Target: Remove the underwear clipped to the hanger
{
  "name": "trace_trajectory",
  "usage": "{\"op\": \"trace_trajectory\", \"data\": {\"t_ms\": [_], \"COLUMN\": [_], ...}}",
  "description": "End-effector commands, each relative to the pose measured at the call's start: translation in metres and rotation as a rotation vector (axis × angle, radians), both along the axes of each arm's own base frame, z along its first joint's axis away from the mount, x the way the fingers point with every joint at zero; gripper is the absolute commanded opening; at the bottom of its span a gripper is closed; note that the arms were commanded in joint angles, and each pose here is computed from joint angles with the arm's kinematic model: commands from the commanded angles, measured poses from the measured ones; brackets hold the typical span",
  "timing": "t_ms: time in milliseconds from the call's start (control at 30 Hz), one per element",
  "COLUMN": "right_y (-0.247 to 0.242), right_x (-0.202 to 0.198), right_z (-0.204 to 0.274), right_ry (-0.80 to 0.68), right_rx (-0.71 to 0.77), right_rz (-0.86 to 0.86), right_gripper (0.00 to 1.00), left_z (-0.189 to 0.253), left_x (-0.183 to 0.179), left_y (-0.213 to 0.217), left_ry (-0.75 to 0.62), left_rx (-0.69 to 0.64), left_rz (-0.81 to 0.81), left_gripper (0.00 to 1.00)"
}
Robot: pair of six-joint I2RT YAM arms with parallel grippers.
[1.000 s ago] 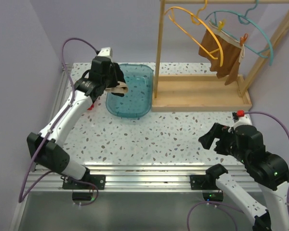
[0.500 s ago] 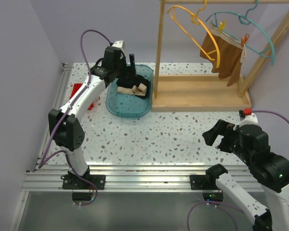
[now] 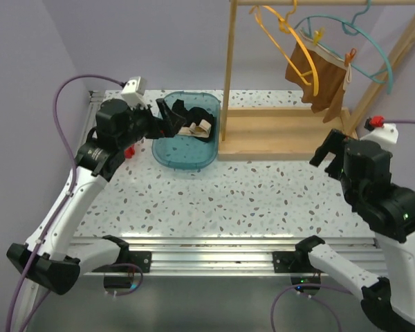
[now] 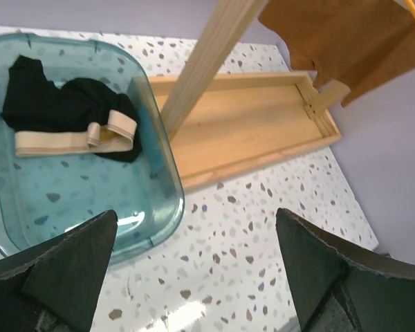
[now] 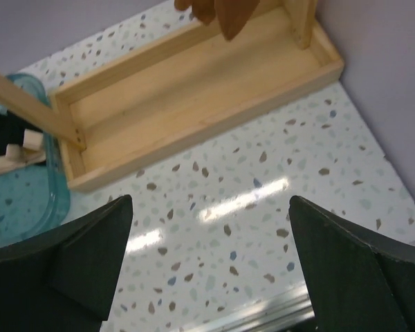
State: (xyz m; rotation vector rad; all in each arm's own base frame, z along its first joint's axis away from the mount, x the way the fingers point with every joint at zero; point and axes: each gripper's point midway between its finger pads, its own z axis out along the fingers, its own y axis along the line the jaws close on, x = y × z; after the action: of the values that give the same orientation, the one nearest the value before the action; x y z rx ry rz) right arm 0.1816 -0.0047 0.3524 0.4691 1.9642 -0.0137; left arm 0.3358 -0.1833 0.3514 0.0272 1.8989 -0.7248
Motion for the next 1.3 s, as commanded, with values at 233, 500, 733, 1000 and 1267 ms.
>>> {"op": "trace_trajectory", "data": {"t_ms": [233,500,733,1000,1267], "right_y": [-0.049,-0.101,-0.129,-0.145,-0.161], "right_x": [0.084,0.112,0.128,0.169,0.208], "right_z": [0.143,0.169,0.151,0.127,0.1], "right_ry": [-0.222,-0.087,-0.05,-0.056,-0.109], "right_rx": [-0.418,-0.673,-0.661,-0.531,-0.244], "right_rz": [-0.376,-0.648,-0.75,-0.711,-0.577], "right_gripper": [0.99,0.99,0.99,0.99,0.99], "left_z": [-0.01,-0.006,0.005,0.008,0.013], "left_x": [-0.07,-0.087,-0.09,-0.103,-0.113], "left_y": [-0.004,-0.005,-0.005,0.007,0.017], "left_ry": [0.023,0.006,0.005,0.018,0.016], "left_rx": [-0.057,-0.066,-0.052,-0.022,-0.005], "left_rz": [-0.165,-0.213,-0.229,-0.201,-0.169], "left_gripper": [1.0,1.0,1.0,1.0,1.0]}}
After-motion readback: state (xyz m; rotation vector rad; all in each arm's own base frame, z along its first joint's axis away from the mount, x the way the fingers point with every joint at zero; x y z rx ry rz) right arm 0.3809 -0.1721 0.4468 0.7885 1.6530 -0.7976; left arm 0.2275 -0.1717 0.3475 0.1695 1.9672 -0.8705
